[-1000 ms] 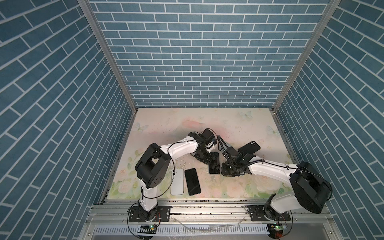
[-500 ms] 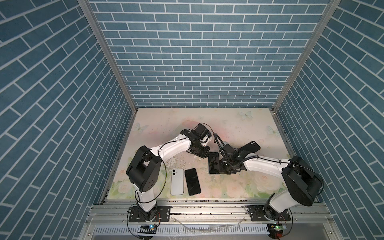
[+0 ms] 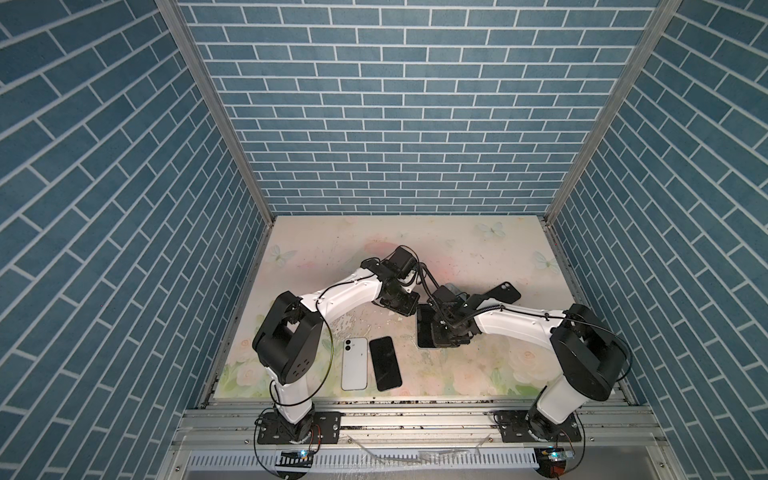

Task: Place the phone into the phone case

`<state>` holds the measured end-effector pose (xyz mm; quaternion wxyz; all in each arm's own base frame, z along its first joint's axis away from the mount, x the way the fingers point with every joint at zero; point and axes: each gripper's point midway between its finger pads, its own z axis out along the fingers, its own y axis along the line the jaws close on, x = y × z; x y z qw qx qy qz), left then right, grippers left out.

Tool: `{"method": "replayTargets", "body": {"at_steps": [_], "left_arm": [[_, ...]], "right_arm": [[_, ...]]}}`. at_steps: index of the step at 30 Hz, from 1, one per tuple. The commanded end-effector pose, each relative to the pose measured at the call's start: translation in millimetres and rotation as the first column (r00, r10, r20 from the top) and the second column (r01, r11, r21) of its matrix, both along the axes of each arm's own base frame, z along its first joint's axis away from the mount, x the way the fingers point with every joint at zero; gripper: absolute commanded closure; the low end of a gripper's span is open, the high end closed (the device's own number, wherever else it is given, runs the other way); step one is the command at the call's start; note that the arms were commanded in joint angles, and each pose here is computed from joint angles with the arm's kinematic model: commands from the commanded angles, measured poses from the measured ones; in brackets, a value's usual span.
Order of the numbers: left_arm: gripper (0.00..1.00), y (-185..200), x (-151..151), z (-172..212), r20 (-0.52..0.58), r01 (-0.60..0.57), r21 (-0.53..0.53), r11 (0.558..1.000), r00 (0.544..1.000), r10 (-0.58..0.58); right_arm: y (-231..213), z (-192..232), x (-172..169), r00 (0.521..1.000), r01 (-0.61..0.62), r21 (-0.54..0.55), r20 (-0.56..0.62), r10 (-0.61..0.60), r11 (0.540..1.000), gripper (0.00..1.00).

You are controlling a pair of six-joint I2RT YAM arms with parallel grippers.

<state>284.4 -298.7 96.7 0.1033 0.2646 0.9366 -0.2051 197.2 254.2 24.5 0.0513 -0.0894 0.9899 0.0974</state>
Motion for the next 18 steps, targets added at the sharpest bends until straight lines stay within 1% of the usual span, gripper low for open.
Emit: {"method": "replayTargets", "body": {"at_steps": [1,4,7,11,12,14,15,16,17,18], "left_arm": [[0.77,2.6,-2.0,-9.4,-0.017,0.000,0.021,1.000,1.000,0.000],[0.77,3.5,-1.5,-9.2,-0.015,-0.004,0.022,1.000,1.000,0.004],[0.77,6.9,1.0,-8.8,-0.011,-0.015,0.031,0.999,1.000,0.015],[0.77,18.7,13.3,-0.1,0.012,-0.062,0.016,0.998,0.998,0.062],[0.77,22.5,17.3,4.1,0.018,-0.079,0.003,0.997,0.997,0.079],[0.77,30.5,25.6,11.4,0.029,-0.111,-0.021,0.994,0.993,0.112],[0.77,34.9,30.2,15.7,0.037,-0.126,-0.031,0.991,0.991,0.128],[0.77,39.2,34.4,18.8,0.044,-0.141,-0.036,0.989,0.989,0.142],[0.77,44.0,38.7,21.9,0.053,-0.156,-0.041,0.987,0.986,0.158],[0.77,48.3,42.3,25.0,0.059,-0.170,-0.048,0.984,0.983,0.172]], "right_arm": [[-40.2,-27.5,-24.2,0.995,-0.070,-0.232,-0.081,0.052,0.970,0.84],[-41.8,-30.8,-24.7,0.996,-0.072,-0.254,-0.076,0.054,0.964,0.84],[-36.7,-22.7,-20.8,0.997,-0.064,-0.229,-0.045,0.056,0.971,0.80],[-25.2,18.7,-4.0,0.995,-0.043,-0.145,0.082,0.055,0.988,0.65],[-21.3,30.8,0.6,0.992,-0.040,-0.117,0.115,0.054,0.992,0.53],[-13.5,45.0,5.0,0.988,-0.041,-0.068,0.148,0.051,0.997,0.38],[-8.5,49.4,6.2,0.987,-0.044,-0.045,0.152,0.050,0.998,0.28],[-3.8,50.6,6.0,0.988,-0.046,-0.028,0.145,0.050,0.999,0.14],[1.7,51.9,5.7,0.989,-0.048,-0.009,0.139,0.049,0.999,0.08],[8.9,51.4,4.7,0.990,-0.050,0.009,0.131,0.048,0.999,0.05]]}}
